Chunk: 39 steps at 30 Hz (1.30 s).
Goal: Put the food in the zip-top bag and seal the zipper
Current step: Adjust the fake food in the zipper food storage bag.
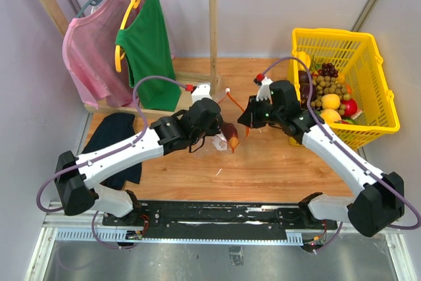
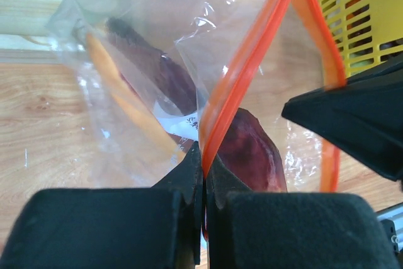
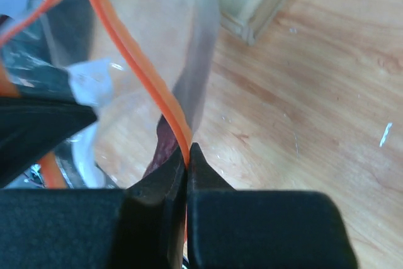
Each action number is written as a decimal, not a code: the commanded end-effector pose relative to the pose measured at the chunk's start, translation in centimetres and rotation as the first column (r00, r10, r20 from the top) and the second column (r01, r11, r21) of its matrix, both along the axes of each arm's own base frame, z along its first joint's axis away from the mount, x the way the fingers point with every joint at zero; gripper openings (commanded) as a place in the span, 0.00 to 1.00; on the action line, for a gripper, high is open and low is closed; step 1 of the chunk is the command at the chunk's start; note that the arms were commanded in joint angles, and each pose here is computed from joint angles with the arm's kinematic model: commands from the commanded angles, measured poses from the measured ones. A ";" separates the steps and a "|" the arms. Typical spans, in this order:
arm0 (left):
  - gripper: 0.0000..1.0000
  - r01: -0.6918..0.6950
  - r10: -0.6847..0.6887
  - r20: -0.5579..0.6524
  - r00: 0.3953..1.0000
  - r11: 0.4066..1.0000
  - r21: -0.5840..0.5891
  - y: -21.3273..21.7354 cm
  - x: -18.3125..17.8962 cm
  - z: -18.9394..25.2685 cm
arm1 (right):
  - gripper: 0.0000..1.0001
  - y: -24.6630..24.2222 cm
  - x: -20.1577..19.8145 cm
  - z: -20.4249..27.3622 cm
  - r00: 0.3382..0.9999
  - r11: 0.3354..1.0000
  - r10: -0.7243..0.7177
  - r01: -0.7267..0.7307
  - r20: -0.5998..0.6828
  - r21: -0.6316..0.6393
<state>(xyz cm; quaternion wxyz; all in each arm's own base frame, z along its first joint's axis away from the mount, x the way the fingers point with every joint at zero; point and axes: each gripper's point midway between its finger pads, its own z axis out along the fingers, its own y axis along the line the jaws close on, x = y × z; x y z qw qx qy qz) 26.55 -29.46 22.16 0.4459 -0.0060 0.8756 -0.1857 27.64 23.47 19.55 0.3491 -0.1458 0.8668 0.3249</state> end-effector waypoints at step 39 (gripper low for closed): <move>0.11 -0.138 0.146 -0.022 0.989 0.965 0.224 6.4 -0.8 1.8 | 0.01 5.3 -1.2 4.1 0.989 1.000 0.010 -0.009 0.144 -0.010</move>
